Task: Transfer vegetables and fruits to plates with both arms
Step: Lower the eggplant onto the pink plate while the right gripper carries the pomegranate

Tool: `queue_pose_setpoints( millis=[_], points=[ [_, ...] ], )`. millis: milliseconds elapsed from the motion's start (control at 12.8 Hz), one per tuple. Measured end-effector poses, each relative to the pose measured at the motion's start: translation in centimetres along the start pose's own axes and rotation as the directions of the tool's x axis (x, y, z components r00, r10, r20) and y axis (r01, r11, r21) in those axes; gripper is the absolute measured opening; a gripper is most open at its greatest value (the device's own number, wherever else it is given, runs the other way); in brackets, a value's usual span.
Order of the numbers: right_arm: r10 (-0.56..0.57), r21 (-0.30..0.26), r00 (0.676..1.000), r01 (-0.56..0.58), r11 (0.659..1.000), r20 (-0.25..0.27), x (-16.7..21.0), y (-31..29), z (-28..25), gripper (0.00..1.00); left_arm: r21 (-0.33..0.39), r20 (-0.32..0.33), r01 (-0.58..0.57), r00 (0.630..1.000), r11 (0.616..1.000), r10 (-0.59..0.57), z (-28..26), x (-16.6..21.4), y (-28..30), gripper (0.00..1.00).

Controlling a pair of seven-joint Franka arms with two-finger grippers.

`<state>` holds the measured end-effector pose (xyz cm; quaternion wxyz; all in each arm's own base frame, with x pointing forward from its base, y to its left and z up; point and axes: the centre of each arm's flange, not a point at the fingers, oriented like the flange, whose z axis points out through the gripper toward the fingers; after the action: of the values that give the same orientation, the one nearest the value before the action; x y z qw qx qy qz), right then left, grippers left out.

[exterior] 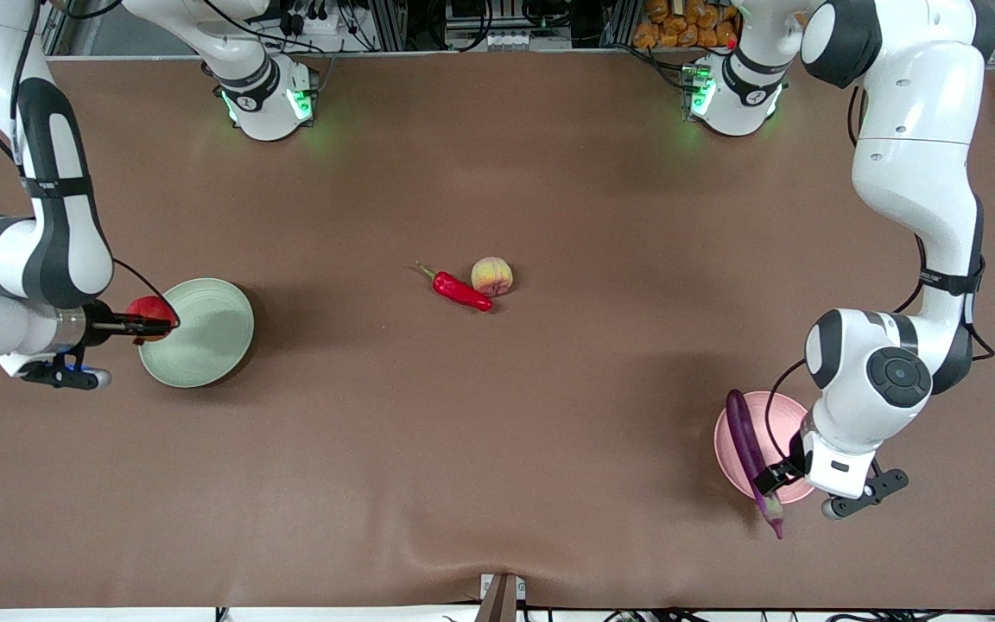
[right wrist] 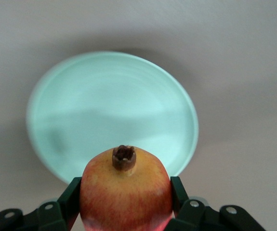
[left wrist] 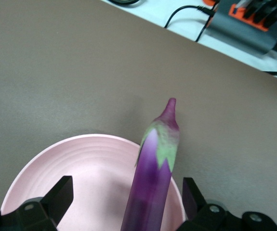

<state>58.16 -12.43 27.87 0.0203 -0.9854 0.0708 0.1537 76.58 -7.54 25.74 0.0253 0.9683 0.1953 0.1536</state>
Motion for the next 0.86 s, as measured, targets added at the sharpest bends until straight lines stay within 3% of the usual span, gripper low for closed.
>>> queue_pose_setpoints(
  millis=[157, 391, 548, 861],
  points=[
    [0.015, 0.005, 1.0, -0.015, 1.0, -0.004, -1.3, 1.4, 3.9, 0.78, 0.002, 0.012, -0.015, 1.0, 1.0, 0.015, -1.9, -0.2, 1.3, 1.0],
    [0.022, 0.011, 1.0, -0.022, 1.0, -0.022, -2.0, 1.2, 6.4, 0.78, 0.055, 0.115, -0.081, 0.991, 0.995, 0.074, -6.8, -2.6, 5.3, 1.0],
    [0.028, 0.017, 0.999, -0.027, 0.999, -0.037, -2.0, 1.1, 6.8, 0.78, 0.09, 0.183, -0.115, 0.978, 0.989, 0.097, -10.6, -6.4, 10.1, 1.0],
    [0.028, 0.016, 0.998, -0.027, 1.0, -0.057, -1.7, 1.0, 6.2, 0.81, 0.116, 0.194, 0.008, 0.981, 0.993, -0.03, -13.8, -15.1, 19.3, 1.0]
  ],
)
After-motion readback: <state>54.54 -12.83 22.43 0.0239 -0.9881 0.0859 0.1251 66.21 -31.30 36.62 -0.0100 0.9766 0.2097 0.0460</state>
